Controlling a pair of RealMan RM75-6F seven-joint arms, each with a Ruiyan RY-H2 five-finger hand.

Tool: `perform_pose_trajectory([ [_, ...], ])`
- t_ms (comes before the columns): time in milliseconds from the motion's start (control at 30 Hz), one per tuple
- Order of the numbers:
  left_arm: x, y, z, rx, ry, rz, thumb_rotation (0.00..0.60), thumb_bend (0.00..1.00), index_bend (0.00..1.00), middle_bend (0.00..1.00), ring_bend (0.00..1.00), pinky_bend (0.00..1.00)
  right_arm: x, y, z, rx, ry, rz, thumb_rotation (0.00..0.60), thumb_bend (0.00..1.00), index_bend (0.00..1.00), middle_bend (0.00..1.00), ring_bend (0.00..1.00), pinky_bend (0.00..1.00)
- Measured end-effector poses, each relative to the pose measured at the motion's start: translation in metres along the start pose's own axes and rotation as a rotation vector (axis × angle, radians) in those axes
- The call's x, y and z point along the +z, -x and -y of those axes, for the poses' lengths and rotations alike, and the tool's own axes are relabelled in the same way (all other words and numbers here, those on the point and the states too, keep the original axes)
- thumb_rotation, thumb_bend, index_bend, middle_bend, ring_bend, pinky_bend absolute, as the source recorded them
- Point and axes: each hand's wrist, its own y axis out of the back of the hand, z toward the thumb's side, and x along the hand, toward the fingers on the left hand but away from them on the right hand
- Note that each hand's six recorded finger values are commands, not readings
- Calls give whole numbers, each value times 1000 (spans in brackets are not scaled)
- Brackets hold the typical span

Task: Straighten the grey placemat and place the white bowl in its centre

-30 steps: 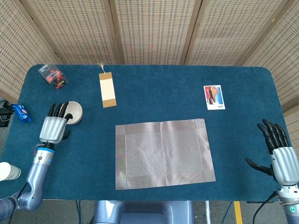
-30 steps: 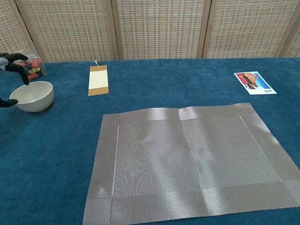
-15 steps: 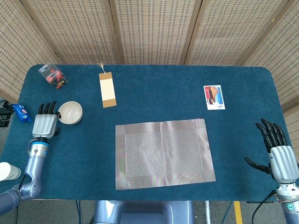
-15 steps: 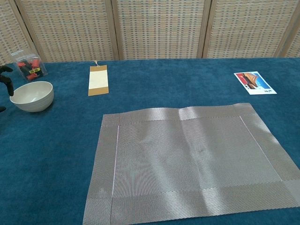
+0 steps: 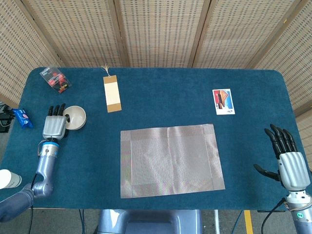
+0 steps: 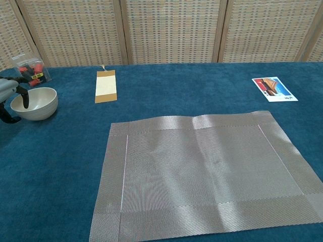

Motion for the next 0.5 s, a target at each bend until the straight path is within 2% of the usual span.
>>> perform_pose_trajectory([
  [133,12,-5,1,3,-5,21,600,377,489,0,0,0,0,0,0,0,0,-1,600,122,73,0,0,0],
  [300,21,-8,6,-6,-23,34,600,604,599,0,0,0,1,0,1,0,0,-5,600,122,73,0,0,0],
  [433,26,-8,11,-11,-37,38,600,649,728,0,0,0,1,0,0,-1,2,-8,600,121,73,0,0,0],
  [500,26,-8,11,-2,-44,37,600,657,762,0,0,0,1,0,0,-2,3,-9,600,121,72,0,0,0],
])
